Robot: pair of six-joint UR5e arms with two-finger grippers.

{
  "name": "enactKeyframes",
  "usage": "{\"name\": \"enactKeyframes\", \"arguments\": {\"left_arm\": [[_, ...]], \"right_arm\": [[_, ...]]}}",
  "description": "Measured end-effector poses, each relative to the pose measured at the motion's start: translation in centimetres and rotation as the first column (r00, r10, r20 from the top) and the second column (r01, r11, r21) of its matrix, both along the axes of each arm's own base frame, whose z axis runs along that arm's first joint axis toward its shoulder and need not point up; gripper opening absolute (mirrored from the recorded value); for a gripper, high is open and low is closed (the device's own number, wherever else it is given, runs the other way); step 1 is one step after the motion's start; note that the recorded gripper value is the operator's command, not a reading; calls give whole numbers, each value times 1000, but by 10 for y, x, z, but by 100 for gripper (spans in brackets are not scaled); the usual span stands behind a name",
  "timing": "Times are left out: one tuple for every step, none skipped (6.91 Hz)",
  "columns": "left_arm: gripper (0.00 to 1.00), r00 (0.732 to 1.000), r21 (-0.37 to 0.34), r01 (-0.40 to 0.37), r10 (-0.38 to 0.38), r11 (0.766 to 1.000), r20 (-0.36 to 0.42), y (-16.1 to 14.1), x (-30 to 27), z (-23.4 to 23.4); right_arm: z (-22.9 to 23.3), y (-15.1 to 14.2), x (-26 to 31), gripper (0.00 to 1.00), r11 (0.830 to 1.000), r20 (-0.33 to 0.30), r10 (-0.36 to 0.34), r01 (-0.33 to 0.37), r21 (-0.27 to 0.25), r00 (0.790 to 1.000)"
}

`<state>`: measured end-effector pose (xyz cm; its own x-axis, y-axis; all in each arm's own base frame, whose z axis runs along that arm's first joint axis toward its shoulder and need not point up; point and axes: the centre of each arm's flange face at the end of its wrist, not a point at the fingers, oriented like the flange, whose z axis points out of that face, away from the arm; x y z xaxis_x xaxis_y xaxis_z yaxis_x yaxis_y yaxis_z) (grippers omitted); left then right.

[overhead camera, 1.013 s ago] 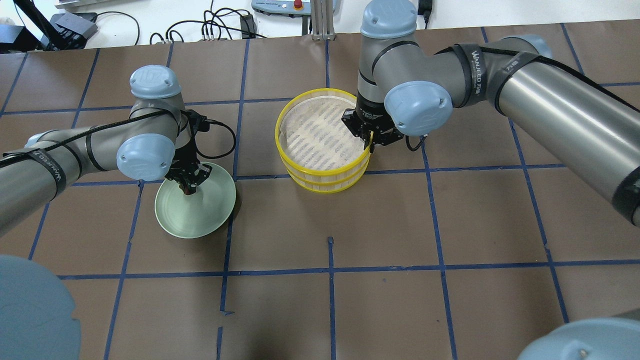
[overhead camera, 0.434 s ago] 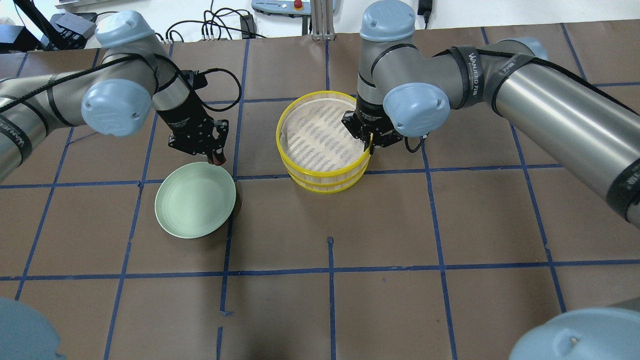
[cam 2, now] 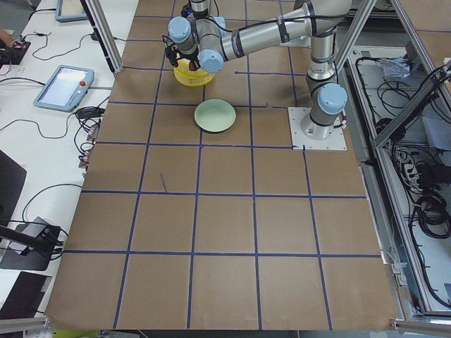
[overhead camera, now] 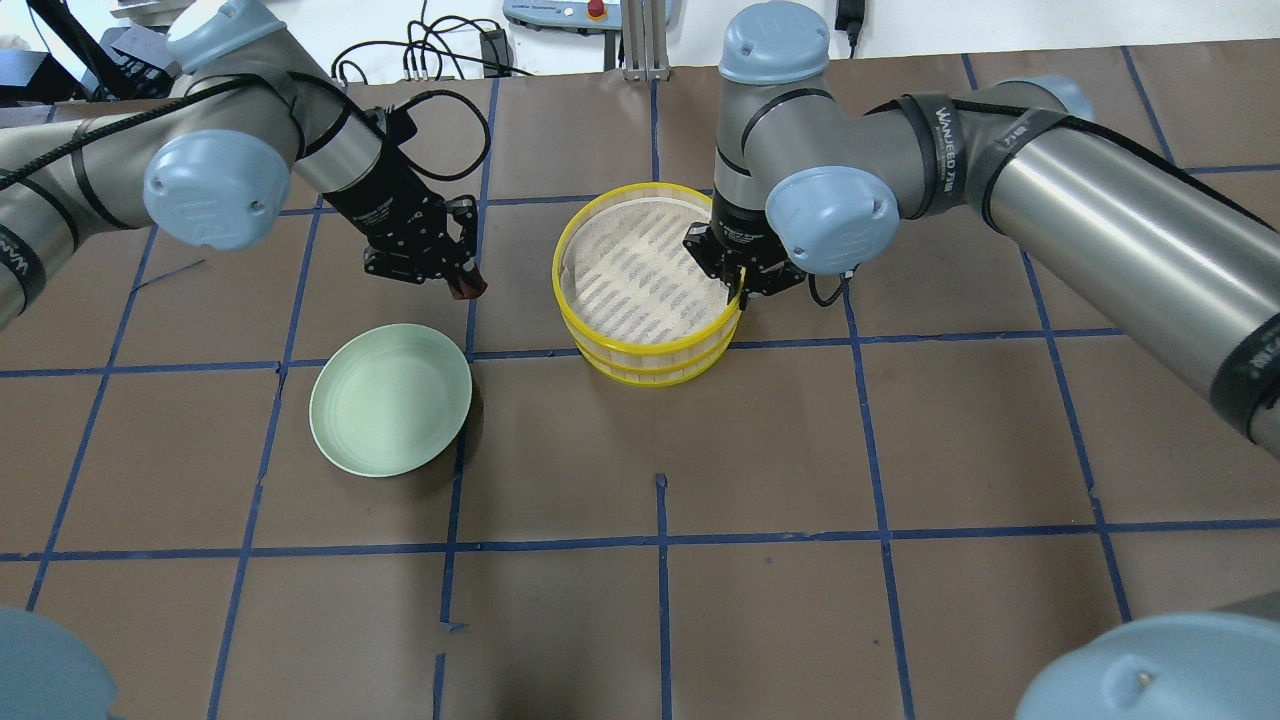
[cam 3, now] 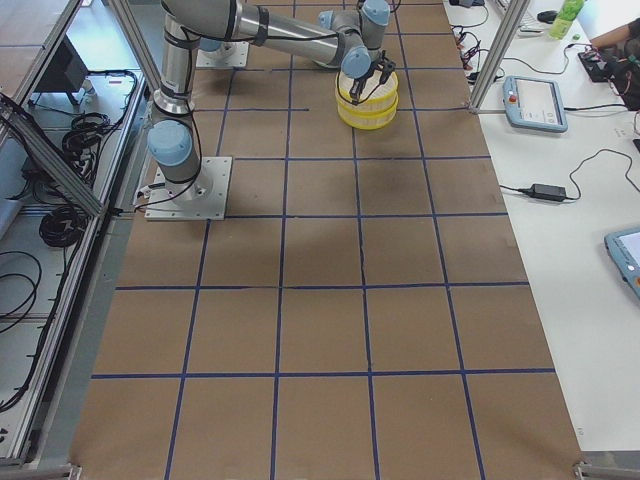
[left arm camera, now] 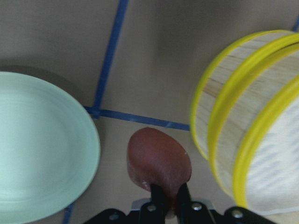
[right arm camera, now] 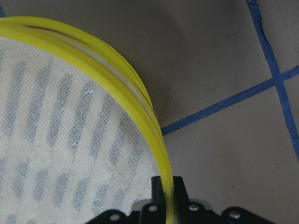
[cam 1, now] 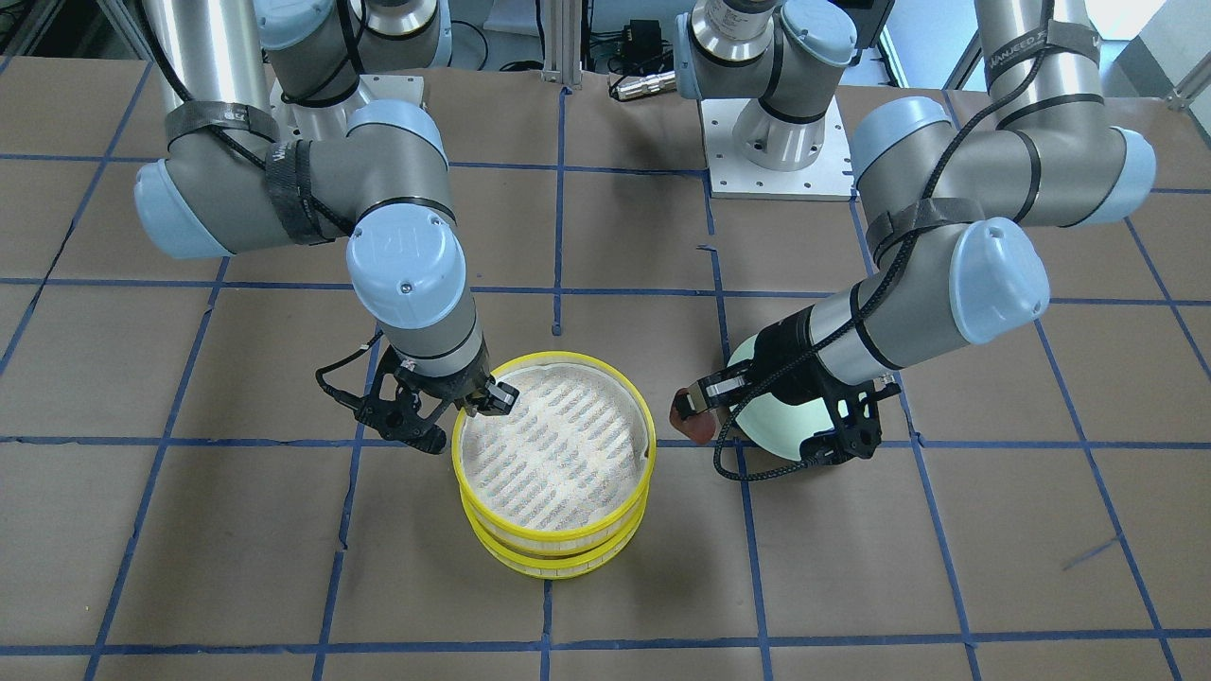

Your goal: Stack buns with steamer

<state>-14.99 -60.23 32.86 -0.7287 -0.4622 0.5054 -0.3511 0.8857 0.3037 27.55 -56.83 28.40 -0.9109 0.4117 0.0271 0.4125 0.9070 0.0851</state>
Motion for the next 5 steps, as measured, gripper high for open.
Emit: {"name": "enactKeyframes", "arguments": {"left_arm": [[19,998,0,-30,30,1000,-64,-4,-15,-5],[37,995,23,-47,49,999,-87,-4,-32,-10],[98,993,54,-71,75,996,-91,-3,-43,-13],[100,993,70,-81,87,994,-86,-3,-47,-17],[100,993,75,-83,88,994,-78,-2,-48,-19]], "right_arm": [[0,0,0,13,1000,0,-1,1,0,1000],[0,-1,0,14,1000,1,-2,2,-3,1000],[1,-2,-1,19,1000,2,-3,3,-9,1000],[2,-3,-1,30,1000,3,-4,4,-15,1000],[2,-3,0,45,1000,4,-3,3,-18,1000]]}}
